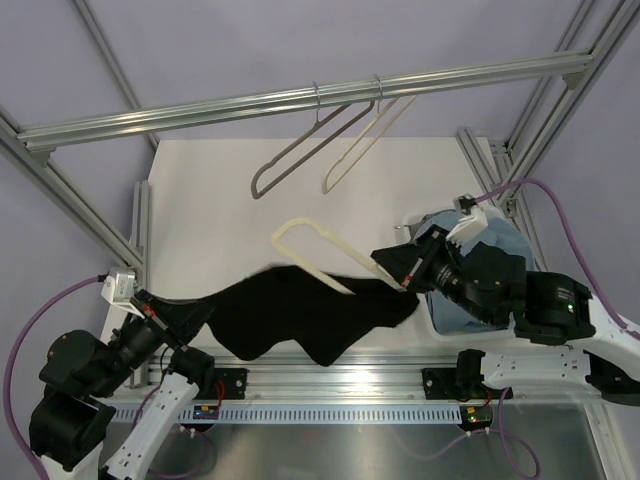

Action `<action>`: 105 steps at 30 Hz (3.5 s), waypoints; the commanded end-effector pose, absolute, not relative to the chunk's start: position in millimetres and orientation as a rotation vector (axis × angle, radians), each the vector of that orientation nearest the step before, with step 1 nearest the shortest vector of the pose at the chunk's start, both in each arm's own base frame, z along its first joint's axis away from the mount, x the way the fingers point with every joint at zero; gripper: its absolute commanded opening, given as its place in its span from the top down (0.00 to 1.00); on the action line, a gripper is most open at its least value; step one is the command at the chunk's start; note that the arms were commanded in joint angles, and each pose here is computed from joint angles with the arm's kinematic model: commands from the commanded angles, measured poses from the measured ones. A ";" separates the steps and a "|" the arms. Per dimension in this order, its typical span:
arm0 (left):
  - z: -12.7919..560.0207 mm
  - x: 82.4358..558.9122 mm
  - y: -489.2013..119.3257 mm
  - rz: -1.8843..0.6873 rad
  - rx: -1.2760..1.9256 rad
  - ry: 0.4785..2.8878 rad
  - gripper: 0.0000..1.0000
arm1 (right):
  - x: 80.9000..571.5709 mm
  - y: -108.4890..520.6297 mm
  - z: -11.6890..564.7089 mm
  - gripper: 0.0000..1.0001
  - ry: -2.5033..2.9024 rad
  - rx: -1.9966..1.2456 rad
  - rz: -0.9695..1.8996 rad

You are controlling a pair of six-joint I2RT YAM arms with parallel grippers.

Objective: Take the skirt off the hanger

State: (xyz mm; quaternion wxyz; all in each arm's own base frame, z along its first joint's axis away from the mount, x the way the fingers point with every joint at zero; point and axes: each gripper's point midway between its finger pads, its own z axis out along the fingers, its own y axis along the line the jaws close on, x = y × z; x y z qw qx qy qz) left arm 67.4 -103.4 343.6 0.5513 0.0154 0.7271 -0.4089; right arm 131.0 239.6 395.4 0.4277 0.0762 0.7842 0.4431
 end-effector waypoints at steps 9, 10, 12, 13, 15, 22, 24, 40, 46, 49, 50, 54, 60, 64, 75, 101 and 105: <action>349.9 45.3 -138.8 -1.144 0.337 1.659 0.92 | 154.5 209.7 410.2 1.00 1.845 0.111 0.884; 352.1 39.9 -143.8 -1.178 0.386 1.661 0.73 | 156.8 221.6 411.5 1.00 1.867 0.082 0.857; 361.3 41.3 -144.2 -1.164 0.405 1.663 0.27 | 154.0 235.7 410.6 1.00 1.889 0.006 0.853; 363.5 42.7 -141.4 -1.142 0.392 1.670 0.21 | 153.3 244.0 408.0 1.00 1.894 -0.020 0.861; 375.8 43.4 -133.9 -1.086 0.375 1.648 0.05 | 147.3 259.3 414.8 1.00 1.868 -0.066 0.947; 351.5 57.9 -117.4 -0.954 0.272 1.761 0.01 | 125.7 268.7 426.7 1.00 1.858 -0.246 1.040; 348.4 59.5 -115.5 -0.943 0.257 1.762 0.01 | 118.4 267.7 421.3 1.00 1.880 -0.294 1.052; 361.5 56.9 -155.9 -1.221 0.406 1.615 0.01 | 45.1 264.1 512.4 1.00 1.605 -0.438 1.636; 362.8 58.2 -151.3 -1.182 0.390 1.631 0.01 | 36.4 248.4 558.6 1.00 1.621 -0.323 1.769; 356.1 61.8 -145.4 -1.131 0.361 1.671 0.01 | 37.8 247.7 544.6 1.00 1.707 -0.337 1.709; 353.4 62.6 -144.8 -1.121 0.361 1.680 0.01 | 42.3 250.7 528.0 1.00 1.751 -0.356 1.642; 342.8 64.5 -145.4 -1.127 0.346 1.699 0.01 | 77.1 283.9 419.4 1.00 2.096 -0.345 1.335; 357.8 59.1 -150.8 -1.182 0.372 1.667 0.01 | 79.8 290.0 440.8 1.00 2.027 -0.378 1.372; 370.2 60.0 -152.2 -1.177 0.393 1.669 0.01 | 51.1 284.8 514.5 1.00 1.782 -0.506 1.610; 348.3 65.2 -151.9 -1.172 0.360 1.713 0.01 | 37.4 325.4 404.4 1.00 2.078 -0.532 1.723; 389.1 53.8 -164.9 -1.388 0.294 1.684 0.01 | 108.8 277.5 406.6 1.00 2.053 -0.303 1.210; 391.4 68.9 -160.1 -1.343 0.141 1.822 0.01 | 160.8 268.1 365.5 1.00 2.116 -0.197 0.801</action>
